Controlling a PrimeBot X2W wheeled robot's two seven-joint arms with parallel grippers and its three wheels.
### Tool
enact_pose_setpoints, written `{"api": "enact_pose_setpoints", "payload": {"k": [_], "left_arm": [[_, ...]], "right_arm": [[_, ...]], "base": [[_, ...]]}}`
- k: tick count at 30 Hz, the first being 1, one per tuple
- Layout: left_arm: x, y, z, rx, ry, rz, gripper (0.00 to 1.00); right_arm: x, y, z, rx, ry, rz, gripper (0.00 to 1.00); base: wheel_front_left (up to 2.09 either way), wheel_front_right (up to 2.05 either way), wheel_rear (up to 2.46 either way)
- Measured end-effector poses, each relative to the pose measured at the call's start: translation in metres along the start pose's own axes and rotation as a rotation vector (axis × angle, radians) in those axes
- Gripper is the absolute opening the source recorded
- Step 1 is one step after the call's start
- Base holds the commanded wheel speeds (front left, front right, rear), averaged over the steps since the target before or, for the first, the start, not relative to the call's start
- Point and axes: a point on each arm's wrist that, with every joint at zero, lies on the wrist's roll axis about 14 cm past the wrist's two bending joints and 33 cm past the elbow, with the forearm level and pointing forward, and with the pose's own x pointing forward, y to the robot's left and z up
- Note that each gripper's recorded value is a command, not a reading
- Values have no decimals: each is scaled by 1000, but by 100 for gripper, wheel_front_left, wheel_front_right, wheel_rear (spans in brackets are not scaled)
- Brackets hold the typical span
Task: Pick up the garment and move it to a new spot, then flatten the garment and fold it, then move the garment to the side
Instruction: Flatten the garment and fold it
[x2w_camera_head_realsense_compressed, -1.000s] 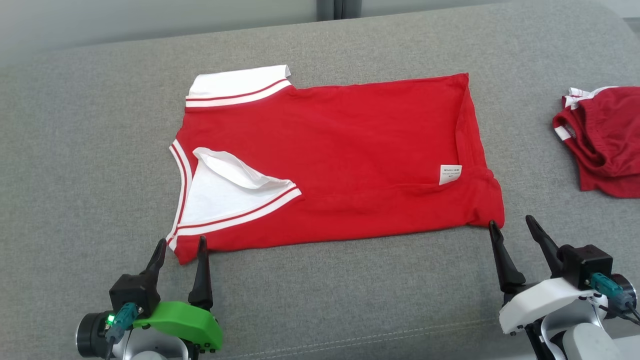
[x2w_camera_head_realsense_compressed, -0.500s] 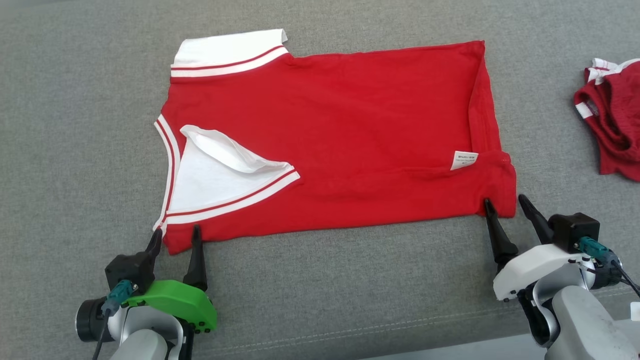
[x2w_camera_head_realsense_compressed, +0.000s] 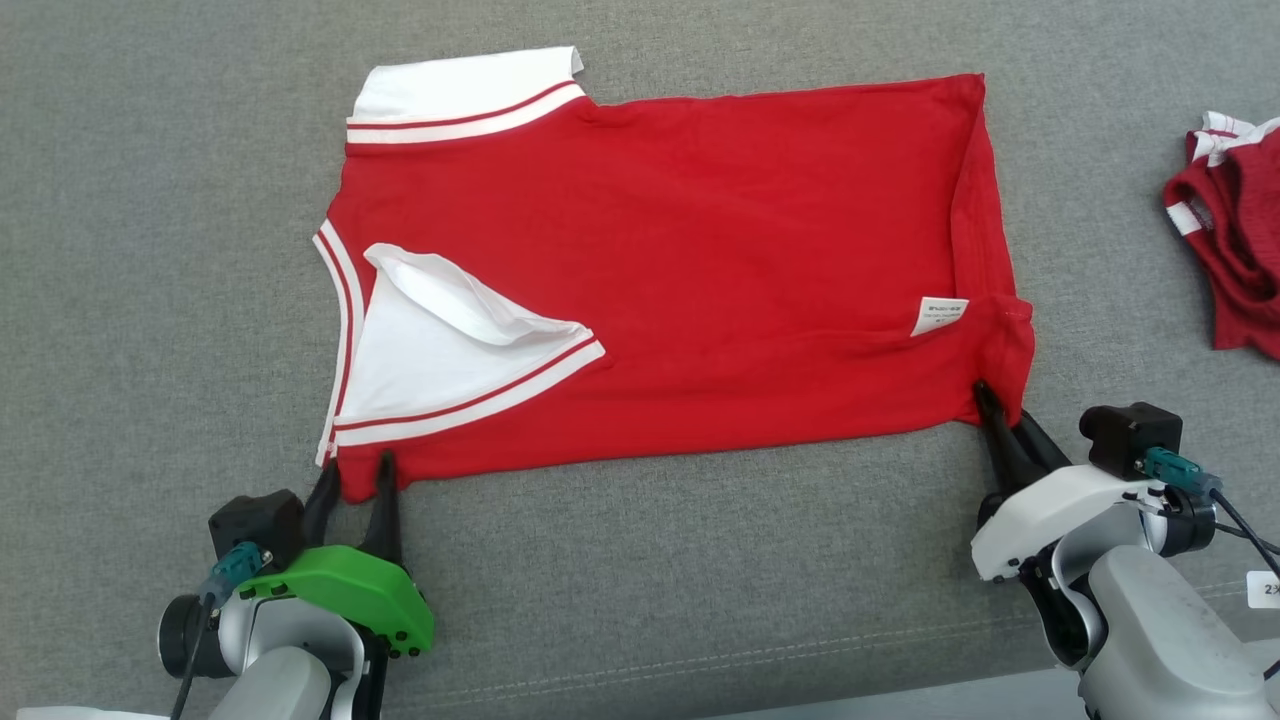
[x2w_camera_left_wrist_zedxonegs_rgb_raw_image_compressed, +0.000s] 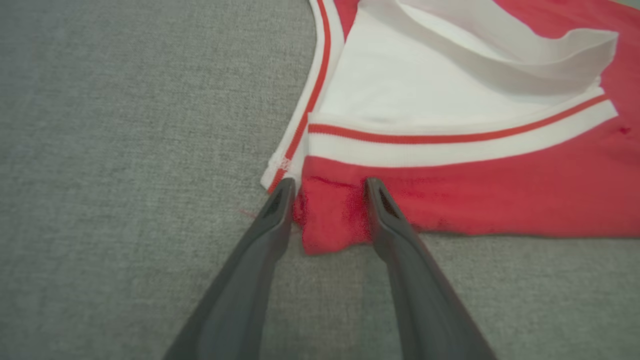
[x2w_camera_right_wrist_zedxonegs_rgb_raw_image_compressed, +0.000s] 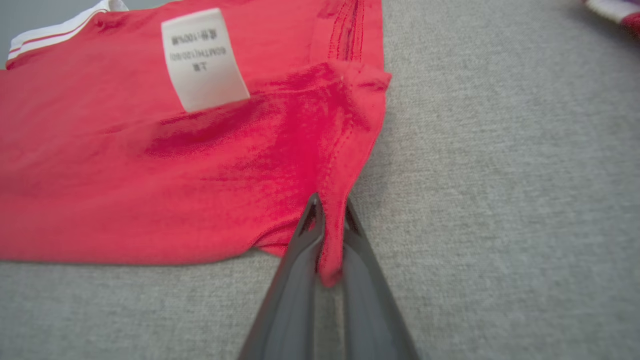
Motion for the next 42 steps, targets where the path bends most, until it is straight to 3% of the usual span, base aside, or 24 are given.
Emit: {"api": "enact_pose_setpoints", "payload": {"k": [14,20,28,29,30,31,32,42], "left_arm": [[-15,-6,-3,-7,53,-47,0],[-56,-14,-21,-23,159,-69,0],[-68,-15,-19,-48,170,-57,0],[-67,-14,-16,-48,159,-55,1],[-65,-14,-14,-48,152,-53,15],[-63,-14,-12,-46,149,-54,44],[-62,-15,-11,-46,146,-55,100],[-53,-14,-8,-28,149,-47,100]], "right_arm": [[-8,-12,7,16,0,4,0],[-36,-30,-5,17,54,-30,0],[-56,-21,-21,70,112,-37,0],[-57,-18,-21,79,111,-35,46],[-57,-15,-20,88,112,-29,100],[-57,-12,-19,95,104,-27,100],[-57,-12,-17,100,98,-27,100],[-63,-36,15,96,-39,-122,100]], "base": [[0,0,0],[0,0,0],[0,0,0],[0,0,0],[0,0,0],[0,0,0],[0,0,0],[0,0,0]]}}
